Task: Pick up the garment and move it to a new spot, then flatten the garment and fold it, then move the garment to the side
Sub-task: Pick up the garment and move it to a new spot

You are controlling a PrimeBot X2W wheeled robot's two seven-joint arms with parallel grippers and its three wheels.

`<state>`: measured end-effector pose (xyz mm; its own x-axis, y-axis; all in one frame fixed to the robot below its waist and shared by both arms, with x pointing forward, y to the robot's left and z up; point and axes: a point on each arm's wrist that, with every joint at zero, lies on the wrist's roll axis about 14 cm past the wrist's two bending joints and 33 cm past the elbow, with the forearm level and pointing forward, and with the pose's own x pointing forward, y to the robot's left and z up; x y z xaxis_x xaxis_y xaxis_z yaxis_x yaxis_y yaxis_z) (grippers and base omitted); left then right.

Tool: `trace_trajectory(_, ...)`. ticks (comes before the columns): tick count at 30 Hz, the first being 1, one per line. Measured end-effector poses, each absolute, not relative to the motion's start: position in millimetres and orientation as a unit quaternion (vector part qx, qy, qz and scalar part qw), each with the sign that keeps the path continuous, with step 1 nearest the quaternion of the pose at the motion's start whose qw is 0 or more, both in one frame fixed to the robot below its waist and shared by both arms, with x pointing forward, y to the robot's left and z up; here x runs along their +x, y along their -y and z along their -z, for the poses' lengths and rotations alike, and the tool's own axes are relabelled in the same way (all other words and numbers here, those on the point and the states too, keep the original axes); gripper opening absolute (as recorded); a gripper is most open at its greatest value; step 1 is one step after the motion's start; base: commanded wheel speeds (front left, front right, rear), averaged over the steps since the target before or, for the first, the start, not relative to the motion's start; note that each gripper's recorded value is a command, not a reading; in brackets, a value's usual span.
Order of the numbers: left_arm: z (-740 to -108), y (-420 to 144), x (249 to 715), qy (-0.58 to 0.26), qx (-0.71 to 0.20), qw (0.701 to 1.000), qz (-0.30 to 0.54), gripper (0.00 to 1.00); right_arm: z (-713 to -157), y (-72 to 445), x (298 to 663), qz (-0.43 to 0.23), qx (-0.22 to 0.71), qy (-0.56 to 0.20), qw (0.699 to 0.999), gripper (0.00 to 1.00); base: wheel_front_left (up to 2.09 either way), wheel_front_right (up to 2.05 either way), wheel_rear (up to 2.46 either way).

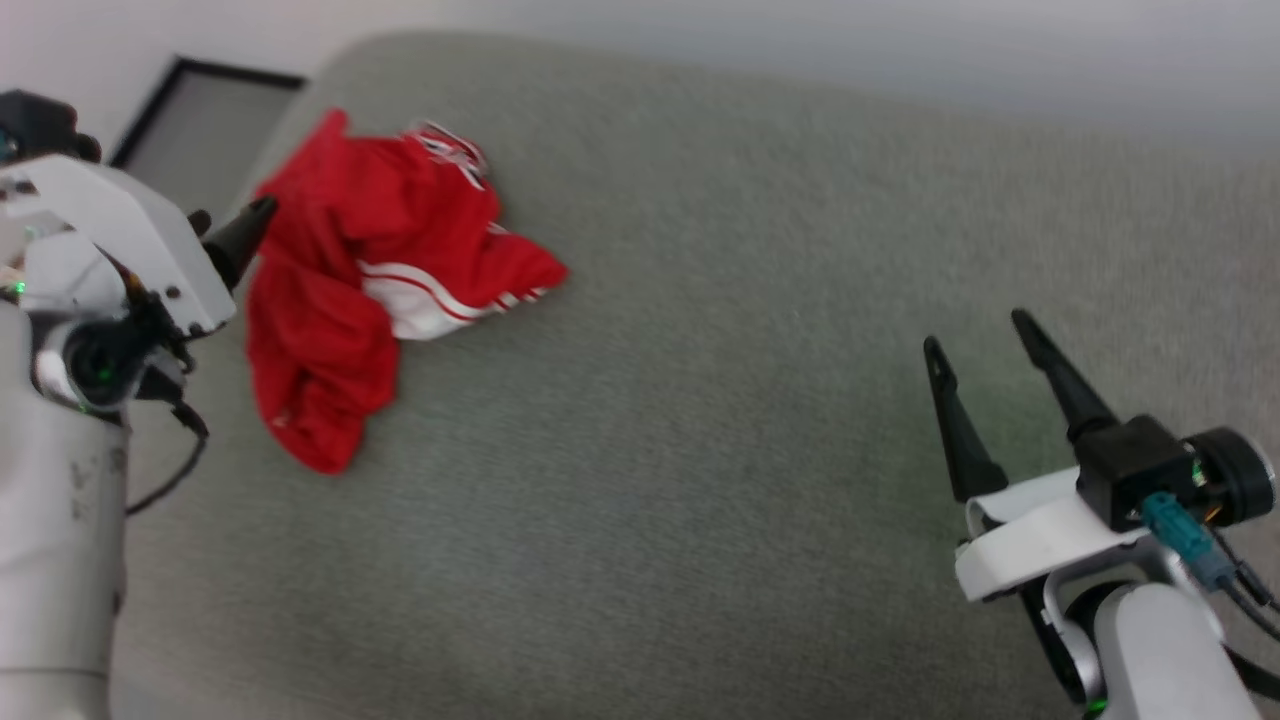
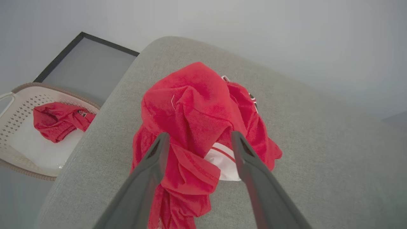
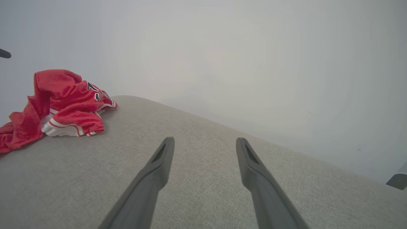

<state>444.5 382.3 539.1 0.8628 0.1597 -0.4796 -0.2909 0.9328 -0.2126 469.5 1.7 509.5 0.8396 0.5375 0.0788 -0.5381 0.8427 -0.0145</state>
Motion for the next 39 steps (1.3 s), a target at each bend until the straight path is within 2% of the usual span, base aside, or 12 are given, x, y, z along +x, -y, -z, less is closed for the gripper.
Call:
trace_trajectory(6, -473, -372, 468, -0.355, -0.153, 0.915, -0.116, 1.00, -486, 15, 485, -0.266, 0.001, 0.014, 0.964, 1.00, 0.00, 0.00, 0.00)
trace_trajectory(13, -402, -355, 477, -0.460, -0.173, 0.863, -0.121, 1.00, -458, 35, 495, -0.245, -0.001, -0.021, 0.969, 1.00, 0.00, 0.00, 0.00)
trace_trajectory(19, -371, -351, 483, -0.509, -0.178, 0.832, -0.129, 1.00, -439, 47, 499, -0.231, 0.001, -0.047, 0.972, 1.00, 0.00, 0.00, 0.00)
trace_trajectory(24, -360, -349, 487, -0.524, -0.179, 0.821, -0.138, 1.00, -435, 52, 500, -0.226, -0.001, -0.055, 0.973, 1.00, 0.00, 0.00, 0.00)
trace_trajectory(25, -360, -347, 488, -0.527, -0.179, 0.820, -0.136, 0.57, -435, 52, 500, -0.225, -0.001, -0.055, 0.973, 1.00, 0.00, 0.00, 0.00)
trace_trajectory(26, -361, -346, 489, -0.526, -0.180, 0.820, -0.135, 0.37, -436, 52, 501, -0.225, -0.001, -0.054, 0.973, 1.00, 0.00, 0.00, 0.00)
trace_trajectory(27, -362, -347, 490, -0.520, -0.184, 0.823, -0.137, 0.00, -437, 52, 501, -0.224, 0.000, -0.053, 0.973, 1.00, 0.00, 0.00, 0.00)
trace_trajectory(33, -384, -352, 496, -0.480, -0.172, 0.849, -0.139, 0.00, -447, 51, 500, -0.223, 0.005, -0.042, 0.974, 1.00, 0.00, 0.00, 0.00)
trace_trajectory(39, -438, -363, 513, -0.396, -0.161, 0.894, -0.133, 0.00, -459, 43, 489, -0.229, 0.021, -0.034, 0.973, 1.00, 0.00, 0.00, 0.00)
